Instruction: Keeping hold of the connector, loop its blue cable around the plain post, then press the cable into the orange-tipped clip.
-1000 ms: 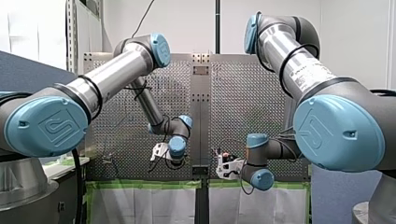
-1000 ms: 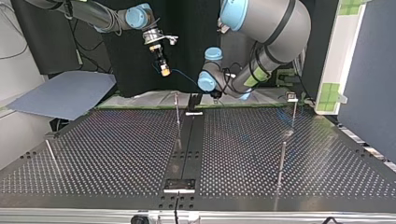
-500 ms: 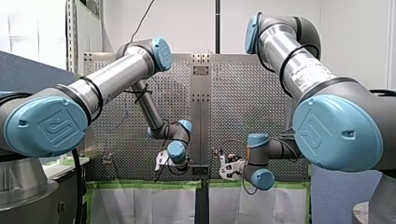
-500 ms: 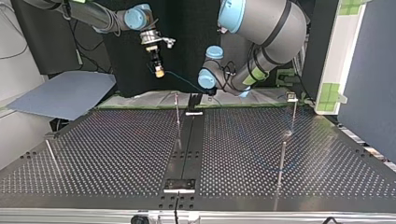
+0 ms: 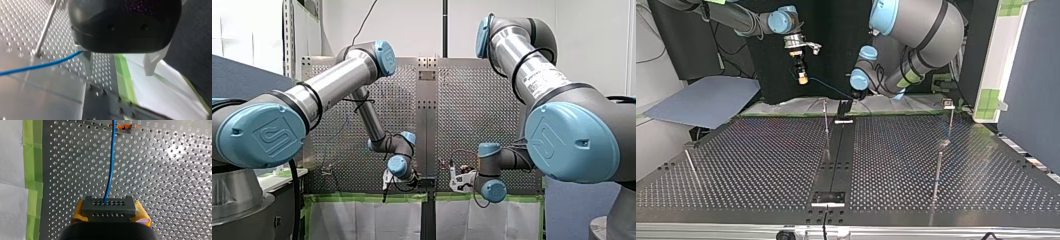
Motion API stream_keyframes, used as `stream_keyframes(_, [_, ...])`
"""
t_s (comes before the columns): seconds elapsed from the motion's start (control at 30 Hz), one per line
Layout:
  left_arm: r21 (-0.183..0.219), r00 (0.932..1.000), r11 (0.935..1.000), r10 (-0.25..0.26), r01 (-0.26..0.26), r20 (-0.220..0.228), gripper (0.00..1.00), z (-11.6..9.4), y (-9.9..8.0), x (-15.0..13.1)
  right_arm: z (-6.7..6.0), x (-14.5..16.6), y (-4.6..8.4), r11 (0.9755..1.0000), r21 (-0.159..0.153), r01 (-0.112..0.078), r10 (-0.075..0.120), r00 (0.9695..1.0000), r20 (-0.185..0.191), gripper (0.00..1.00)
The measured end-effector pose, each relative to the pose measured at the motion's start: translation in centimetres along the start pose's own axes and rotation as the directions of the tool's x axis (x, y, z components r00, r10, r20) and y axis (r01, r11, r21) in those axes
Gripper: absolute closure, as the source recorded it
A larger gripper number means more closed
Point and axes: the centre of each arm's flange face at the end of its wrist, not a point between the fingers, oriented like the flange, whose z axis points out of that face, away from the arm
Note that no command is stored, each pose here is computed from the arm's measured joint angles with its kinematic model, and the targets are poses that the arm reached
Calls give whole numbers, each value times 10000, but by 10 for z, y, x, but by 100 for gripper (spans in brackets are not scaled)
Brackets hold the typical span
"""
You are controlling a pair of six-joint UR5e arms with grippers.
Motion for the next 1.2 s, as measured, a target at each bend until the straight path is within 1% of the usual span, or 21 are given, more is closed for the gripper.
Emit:
stream_keyframes(0.13, [456,9999,9989,-91,86,111,0,-2,-7,3,0,0,0,10000,-2,75,-75,10000,14,100])
stream_keyframes(0.27, [891,9997,9959,-177,159,194,0,-8,-13,7,2,0,0,9998,8,176,-176,9998,18,100])
stream_keyframes(0.4, [1089,9984,9935,-371,323,423,0,-17,-15,2,3,1,-2,9997,32,230,-230,9997,50,100])
stream_keyframes(0.57, [1099,9939,9919,-735,642,826,0,-26,-15,-5,2,0,-2,9997,51,240,-241,9997,75,100])
stream_keyframes(0.7, [990,9908,9936,-660,544,1185,0,-27,-18,-6,2,1,-3,9997,67,243,-244,9997,73,100])
stream_keyframes(0.87, [854,9858,9953,-598,467,1572,0,-29,-26,-7,2,1,-3,9997,78,244,-244,9997,73,100])
stream_keyframes(0.97, [778,9845,9961,-547,422,1667,0,-31,-30,-6,2,1,-4,9997,87,244,-244,9997,70,100])
stream_keyframes(1.2, [688,9849,9976,-238,122,1713,0,-32,-33,-5,2,1,-4,9997,91,244,-245,9997,71,100])
